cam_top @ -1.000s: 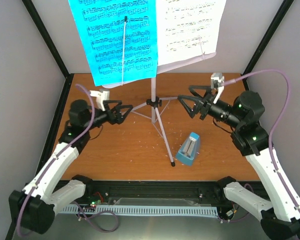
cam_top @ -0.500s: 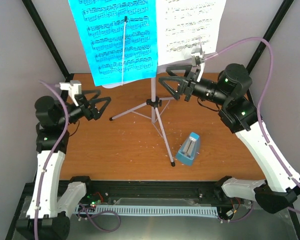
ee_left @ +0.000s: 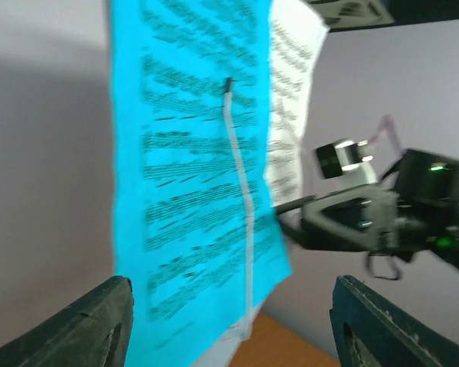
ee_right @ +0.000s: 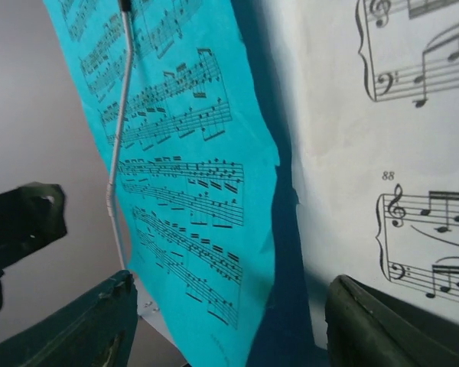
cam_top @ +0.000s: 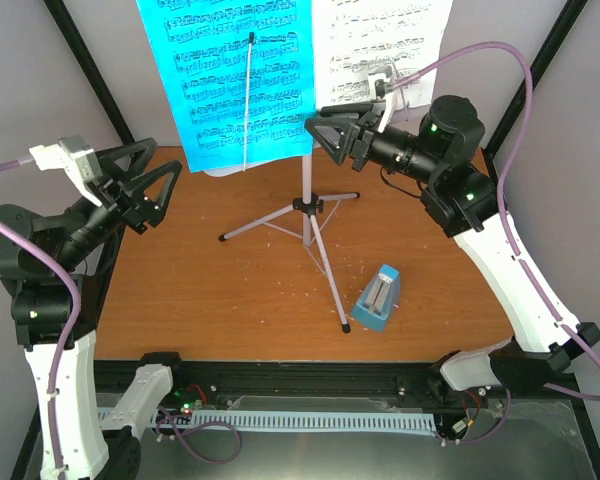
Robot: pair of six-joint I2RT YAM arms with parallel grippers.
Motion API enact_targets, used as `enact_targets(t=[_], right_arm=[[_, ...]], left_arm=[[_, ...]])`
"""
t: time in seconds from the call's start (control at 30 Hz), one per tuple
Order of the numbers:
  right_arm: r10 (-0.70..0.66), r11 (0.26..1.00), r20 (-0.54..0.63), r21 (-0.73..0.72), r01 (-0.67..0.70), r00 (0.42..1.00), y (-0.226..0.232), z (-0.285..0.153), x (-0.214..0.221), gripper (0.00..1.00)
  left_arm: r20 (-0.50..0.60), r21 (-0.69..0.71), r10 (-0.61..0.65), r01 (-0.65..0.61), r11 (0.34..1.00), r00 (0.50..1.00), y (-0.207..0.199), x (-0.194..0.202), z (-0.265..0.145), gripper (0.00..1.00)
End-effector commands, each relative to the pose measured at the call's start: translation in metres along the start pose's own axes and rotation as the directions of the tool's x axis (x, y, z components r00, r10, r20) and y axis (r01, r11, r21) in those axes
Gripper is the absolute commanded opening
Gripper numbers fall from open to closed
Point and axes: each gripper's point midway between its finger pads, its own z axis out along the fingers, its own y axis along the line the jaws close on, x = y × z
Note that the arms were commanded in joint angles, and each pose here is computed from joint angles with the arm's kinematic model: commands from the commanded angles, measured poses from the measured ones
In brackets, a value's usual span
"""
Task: Pack up the instrument practice props
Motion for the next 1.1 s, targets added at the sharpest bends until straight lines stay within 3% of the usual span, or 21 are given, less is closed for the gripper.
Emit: enact_targets(t=[0.0, 0.2, 0.43, 0.8, 1.07], right_arm=[[0.02, 1.0, -0.01, -0.024, -0.02, 1.0, 0.0, 0.009, 0.001, 0.64], [-0.014, 0.996, -0.025, -0.089, 0.012, 1.0, 0.013, 0.017, 0.003, 0.53], [-0.013, 0.995, -0.031, -0.102, 0.01, 0.999, 0.015, 0.029, 0.004, 0.39], [-0.033, 0.996, -0.031, -0.078, 0.031, 0.999, 0.012, 0.034, 0.007, 0.33], [-0.043, 0.996, -0.036, -0.073, 0.041, 0.998, 0.01, 0.034, 0.009, 0.29]], left_arm=[[-0.025, 0.171, -0.035, 0.038, 0.985, 0.999, -0.034, -0.01, -0.002, 0.68], [-0.04, 0.241, -0.058, 0.066, 0.968, 0.998, -0.036, -0.018, 0.009, 0.52], [-0.052, 0.286, -0.069, 0.082, 0.955, 0.996, -0.038, -0.024, 0.025, 0.51], [-0.111, 0.285, -0.091, 0.12, 0.951, 0.99, -0.046, -0.015, 0.077, 0.5], [-0.124, 0.186, -0.077, 0.099, 0.978, 0.989, -0.046, -0.003, 0.108, 0.48]])
